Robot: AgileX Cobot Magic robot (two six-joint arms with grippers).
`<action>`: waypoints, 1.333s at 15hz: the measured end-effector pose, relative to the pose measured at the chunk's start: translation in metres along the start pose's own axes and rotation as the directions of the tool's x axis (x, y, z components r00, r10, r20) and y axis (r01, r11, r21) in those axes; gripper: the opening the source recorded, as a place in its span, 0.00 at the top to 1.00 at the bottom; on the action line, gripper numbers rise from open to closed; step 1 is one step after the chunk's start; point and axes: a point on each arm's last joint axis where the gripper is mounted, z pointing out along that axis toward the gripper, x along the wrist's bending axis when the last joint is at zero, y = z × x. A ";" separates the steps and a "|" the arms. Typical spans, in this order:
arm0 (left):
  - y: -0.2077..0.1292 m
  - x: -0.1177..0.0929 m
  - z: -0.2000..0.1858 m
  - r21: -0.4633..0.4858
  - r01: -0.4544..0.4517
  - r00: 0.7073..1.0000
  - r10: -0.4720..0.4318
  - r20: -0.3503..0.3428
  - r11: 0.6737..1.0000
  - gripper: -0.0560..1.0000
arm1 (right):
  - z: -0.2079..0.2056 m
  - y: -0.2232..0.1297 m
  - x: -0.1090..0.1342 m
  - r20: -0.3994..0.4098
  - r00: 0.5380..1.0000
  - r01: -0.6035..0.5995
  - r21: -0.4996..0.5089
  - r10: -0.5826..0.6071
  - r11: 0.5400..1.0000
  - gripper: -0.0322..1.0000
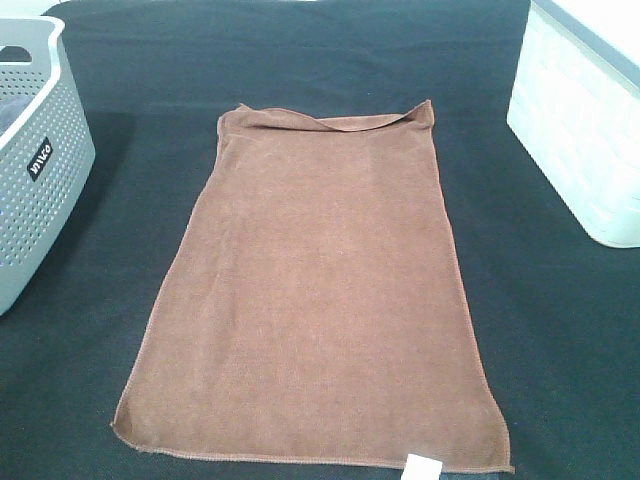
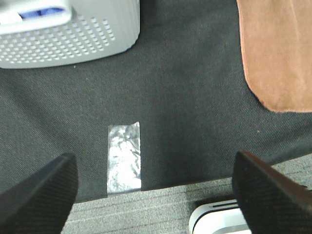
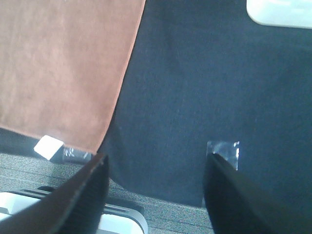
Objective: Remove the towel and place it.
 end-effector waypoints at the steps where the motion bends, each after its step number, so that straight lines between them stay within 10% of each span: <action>1: -0.008 0.000 0.001 -0.016 -0.001 1.000 0.001 0.000 1.000 0.18 | 0.002 -0.010 0.000 0.001 1.000 0.000 -0.011 0.000 1.000 0.45; 6: -0.036 -0.001 -0.008 -0.220 -0.019 1.000 0.023 0.013 0.975 0.18 | 0.016 -0.050 0.001 0.002 1.000 0.019 -0.031 -0.019 0.999 0.45; 11: -0.067 -0.003 -0.036 -0.467 -0.025 0.999 0.042 0.026 0.884 0.18 | 0.012 -0.067 0.002 0.014 0.998 0.064 -0.172 -0.062 0.983 0.45; 20: -0.068 -0.003 -0.036 -0.474 -0.027 0.999 0.045 0.027 0.880 0.18 | -0.012 -0.099 0.007 0.019 0.997 0.072 -0.431 -0.070 0.899 0.45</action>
